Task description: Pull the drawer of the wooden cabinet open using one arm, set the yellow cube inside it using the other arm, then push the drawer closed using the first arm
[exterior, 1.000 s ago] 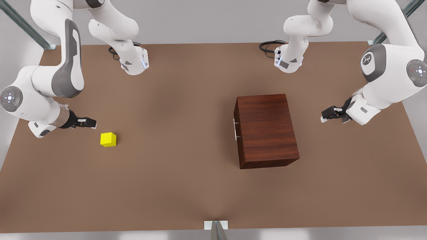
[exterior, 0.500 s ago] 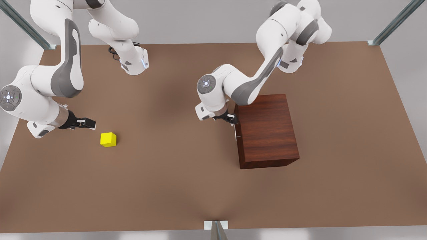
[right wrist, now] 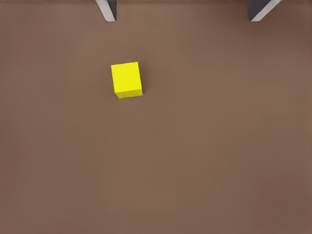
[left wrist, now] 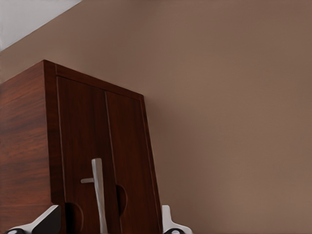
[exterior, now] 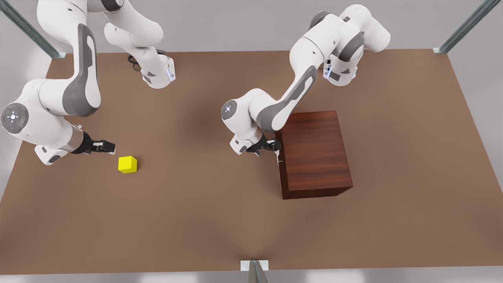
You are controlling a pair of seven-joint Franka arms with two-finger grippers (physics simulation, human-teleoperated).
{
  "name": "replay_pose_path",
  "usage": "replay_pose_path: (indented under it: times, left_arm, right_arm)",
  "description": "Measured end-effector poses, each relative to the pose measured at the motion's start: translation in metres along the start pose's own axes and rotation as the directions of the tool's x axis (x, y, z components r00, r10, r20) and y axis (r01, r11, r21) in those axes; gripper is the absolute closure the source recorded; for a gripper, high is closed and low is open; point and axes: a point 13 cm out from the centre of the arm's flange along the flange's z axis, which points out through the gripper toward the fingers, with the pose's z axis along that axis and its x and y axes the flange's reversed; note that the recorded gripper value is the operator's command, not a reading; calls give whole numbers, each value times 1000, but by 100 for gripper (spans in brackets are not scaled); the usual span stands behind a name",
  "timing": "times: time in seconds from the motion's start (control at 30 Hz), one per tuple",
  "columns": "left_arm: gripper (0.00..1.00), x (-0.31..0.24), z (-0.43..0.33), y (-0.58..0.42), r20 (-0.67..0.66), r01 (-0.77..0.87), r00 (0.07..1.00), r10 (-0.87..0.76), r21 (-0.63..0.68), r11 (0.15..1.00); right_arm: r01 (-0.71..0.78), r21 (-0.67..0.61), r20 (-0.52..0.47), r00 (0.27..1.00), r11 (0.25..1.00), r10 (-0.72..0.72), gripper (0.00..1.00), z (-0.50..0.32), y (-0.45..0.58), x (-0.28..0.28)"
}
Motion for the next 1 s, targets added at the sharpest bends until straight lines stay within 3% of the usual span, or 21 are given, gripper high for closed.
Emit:
replay_pose_path:
  times: [0.6,1.0]
  left_arm:
    - [0,6,64,-22,15,116,993,-115,-91,989]
    - [0,2,38,-51,71,170,983,-170,-3,985]
  right_arm:
    - [-1,2,-7,1000,1000,1,0,5,0,-3]
    - [-1,2,-8,1000,1000,1,0,5,-1,-3]
